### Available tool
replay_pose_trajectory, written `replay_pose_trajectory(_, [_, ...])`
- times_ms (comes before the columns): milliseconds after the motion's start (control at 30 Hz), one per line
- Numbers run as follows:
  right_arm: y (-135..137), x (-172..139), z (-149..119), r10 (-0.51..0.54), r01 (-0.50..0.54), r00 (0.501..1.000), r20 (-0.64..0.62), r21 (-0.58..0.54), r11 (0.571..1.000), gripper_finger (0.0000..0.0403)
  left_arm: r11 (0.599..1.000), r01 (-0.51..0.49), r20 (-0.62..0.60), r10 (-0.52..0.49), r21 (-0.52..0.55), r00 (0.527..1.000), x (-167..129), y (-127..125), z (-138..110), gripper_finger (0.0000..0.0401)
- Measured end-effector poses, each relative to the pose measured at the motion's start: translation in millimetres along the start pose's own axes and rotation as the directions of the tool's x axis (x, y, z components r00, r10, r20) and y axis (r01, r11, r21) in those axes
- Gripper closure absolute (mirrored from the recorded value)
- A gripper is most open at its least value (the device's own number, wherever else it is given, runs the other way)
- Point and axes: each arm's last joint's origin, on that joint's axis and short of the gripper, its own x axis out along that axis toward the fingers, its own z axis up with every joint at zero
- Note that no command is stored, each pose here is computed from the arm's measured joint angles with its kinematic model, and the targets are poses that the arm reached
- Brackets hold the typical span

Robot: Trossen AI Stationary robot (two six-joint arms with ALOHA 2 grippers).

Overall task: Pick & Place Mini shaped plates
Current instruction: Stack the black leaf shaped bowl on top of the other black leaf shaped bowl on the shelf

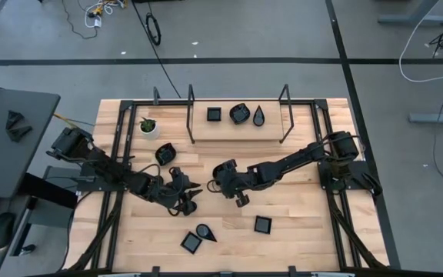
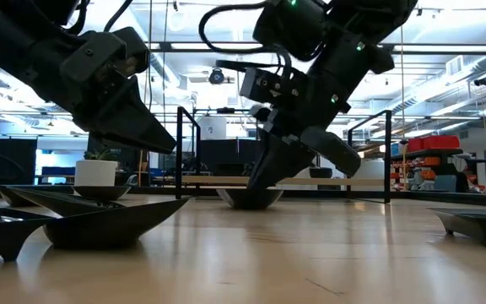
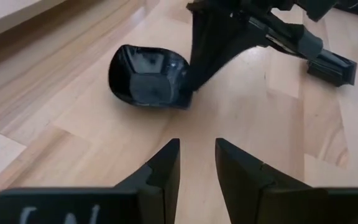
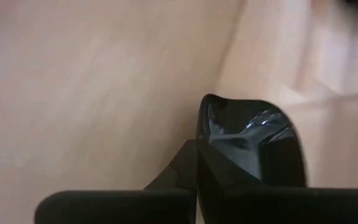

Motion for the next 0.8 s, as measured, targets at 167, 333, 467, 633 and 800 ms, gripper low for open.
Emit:
replay_pose_trajectory(167, [3.2,-21.8,11.5,-0.074,0.075,0.997,0.034,-0.028,0.997,0.0400,1.000,-0.001,0.001,0.001,-0.002,1.000,0.0,0.0,0.0,0.0295])
replay_pose_trajectory(333, [7.8,-53.9,25.0,-0.076,0.079,0.990,0.115,-0.028,0.996,0.0401,1.000,-0.001,0.001,0.001,-0.006,1.000,0.0,0.1,0.0,0.0295])
replay_pose_trajectory(467, [1.3,-82.4,32.3,-0.102,0.116,0.977,0.186,-0.067,0.991,0.0402,1.000,-0.004,0.002,0.004,-0.007,1.000,0.1,0.1,0.0,0.0295])
replay_pose_trajectory(633, [-38.0,-105.0,24.3,-0.290,0.312,0.945,0.154,-0.150,0.938,0.0401,1.000,-0.020,0.013,0.020,-0.008,1.000,0.0,0.6,0.3,0.0295])
replay_pose_trajectory(800, [-103.7,-101.1,-9.5,-0.369,0.371,0.928,0.054,-0.044,0.928,0.0400,0.999,-0.036,0.025,0.037,-0.008,0.999,0.1,1.1,0.7,0.0295])
